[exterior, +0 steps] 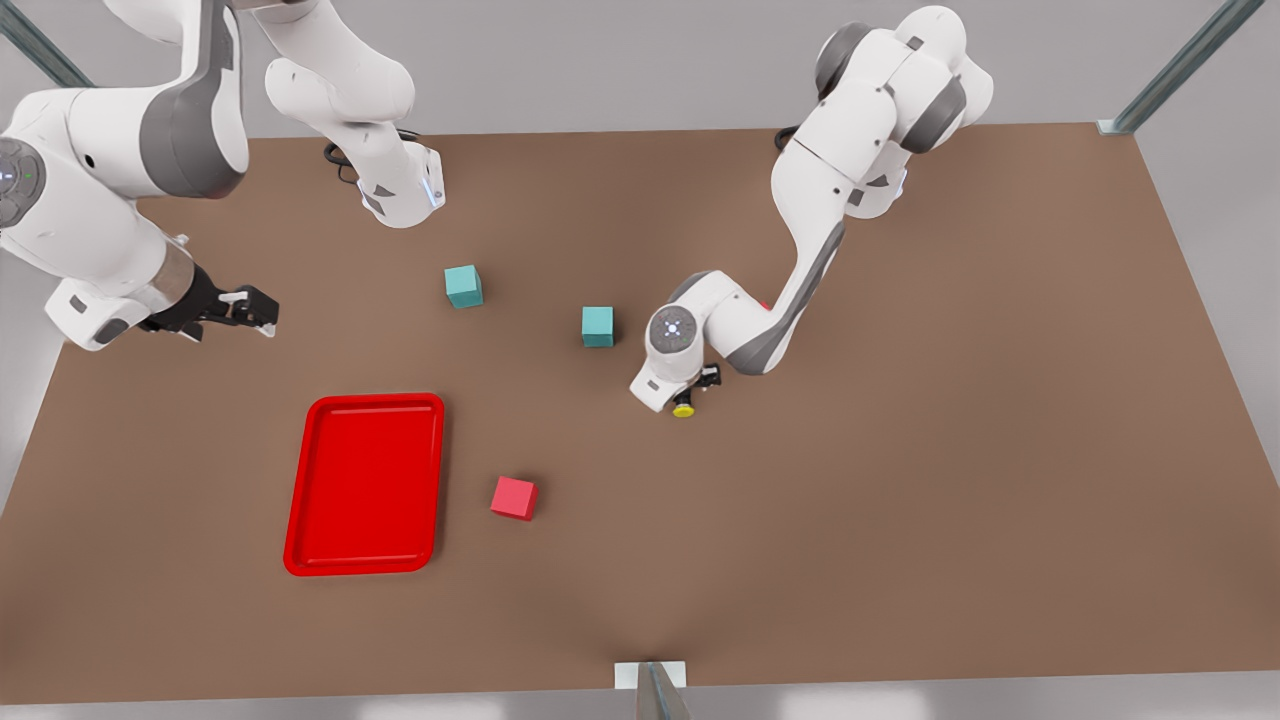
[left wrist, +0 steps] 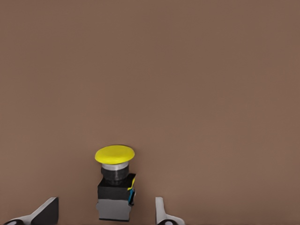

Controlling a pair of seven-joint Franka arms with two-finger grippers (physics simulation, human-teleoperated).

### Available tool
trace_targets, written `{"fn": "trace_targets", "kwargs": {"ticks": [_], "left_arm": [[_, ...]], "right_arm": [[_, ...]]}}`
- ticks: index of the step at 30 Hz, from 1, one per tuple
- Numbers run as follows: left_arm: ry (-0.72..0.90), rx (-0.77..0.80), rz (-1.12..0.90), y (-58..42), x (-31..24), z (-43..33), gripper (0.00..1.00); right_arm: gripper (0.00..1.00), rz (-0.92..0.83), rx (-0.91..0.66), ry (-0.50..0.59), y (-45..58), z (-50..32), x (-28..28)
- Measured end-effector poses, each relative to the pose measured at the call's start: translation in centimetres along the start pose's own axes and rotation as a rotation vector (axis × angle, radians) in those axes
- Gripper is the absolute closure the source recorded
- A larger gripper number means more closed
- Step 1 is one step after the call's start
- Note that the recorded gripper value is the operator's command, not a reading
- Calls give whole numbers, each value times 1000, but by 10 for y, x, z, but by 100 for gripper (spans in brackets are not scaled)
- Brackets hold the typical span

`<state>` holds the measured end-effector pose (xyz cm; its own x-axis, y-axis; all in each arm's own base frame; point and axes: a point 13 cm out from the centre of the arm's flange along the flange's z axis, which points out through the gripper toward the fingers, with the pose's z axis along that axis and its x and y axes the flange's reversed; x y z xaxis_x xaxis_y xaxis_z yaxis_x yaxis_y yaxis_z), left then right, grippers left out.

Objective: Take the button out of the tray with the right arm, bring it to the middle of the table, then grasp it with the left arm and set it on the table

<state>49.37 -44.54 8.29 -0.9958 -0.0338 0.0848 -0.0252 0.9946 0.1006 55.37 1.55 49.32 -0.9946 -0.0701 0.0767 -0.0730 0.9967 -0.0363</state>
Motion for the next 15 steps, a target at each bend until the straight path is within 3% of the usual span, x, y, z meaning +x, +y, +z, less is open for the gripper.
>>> {"fn": "trace_targets", "kwargs": {"ticks": [15], "left_arm": [[-9,15,34,7,3,23,0]], "right_arm": [[0,-21,10,-9,-16,6,-10]]}}
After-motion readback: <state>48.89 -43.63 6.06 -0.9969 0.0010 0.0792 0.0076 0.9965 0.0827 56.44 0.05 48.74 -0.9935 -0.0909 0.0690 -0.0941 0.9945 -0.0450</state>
